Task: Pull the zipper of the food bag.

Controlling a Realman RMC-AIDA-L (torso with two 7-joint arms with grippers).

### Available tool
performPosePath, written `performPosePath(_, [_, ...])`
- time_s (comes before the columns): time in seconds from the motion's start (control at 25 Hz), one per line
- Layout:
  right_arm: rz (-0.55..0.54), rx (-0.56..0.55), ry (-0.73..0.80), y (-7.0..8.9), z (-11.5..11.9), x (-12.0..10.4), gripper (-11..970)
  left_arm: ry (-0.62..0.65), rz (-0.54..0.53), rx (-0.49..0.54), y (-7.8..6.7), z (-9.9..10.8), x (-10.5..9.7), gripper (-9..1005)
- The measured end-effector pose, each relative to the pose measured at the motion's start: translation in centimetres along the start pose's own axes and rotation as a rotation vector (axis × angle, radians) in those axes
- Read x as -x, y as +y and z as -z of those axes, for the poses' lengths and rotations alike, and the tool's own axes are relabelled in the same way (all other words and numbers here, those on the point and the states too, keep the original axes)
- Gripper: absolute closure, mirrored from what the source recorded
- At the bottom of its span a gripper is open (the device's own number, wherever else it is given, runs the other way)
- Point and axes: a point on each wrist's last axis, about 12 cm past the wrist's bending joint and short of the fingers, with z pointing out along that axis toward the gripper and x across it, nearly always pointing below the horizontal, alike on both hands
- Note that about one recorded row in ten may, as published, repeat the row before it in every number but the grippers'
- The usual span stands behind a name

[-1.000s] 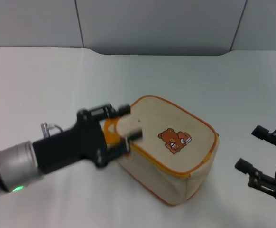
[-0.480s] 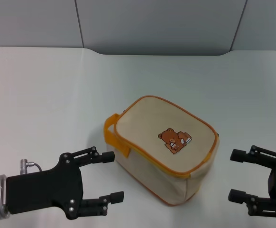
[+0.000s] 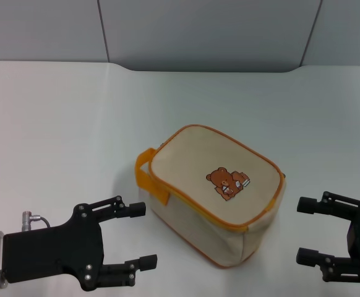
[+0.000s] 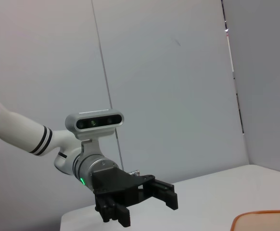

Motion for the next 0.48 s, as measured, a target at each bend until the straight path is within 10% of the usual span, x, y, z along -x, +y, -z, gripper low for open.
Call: performPosePath(0.48, [-0.002,-0.007,-0.002,0.19,-0.23,-0.29,155,-0.012,-0.008,-0.001,-0.03,-0.45,0.04,183])
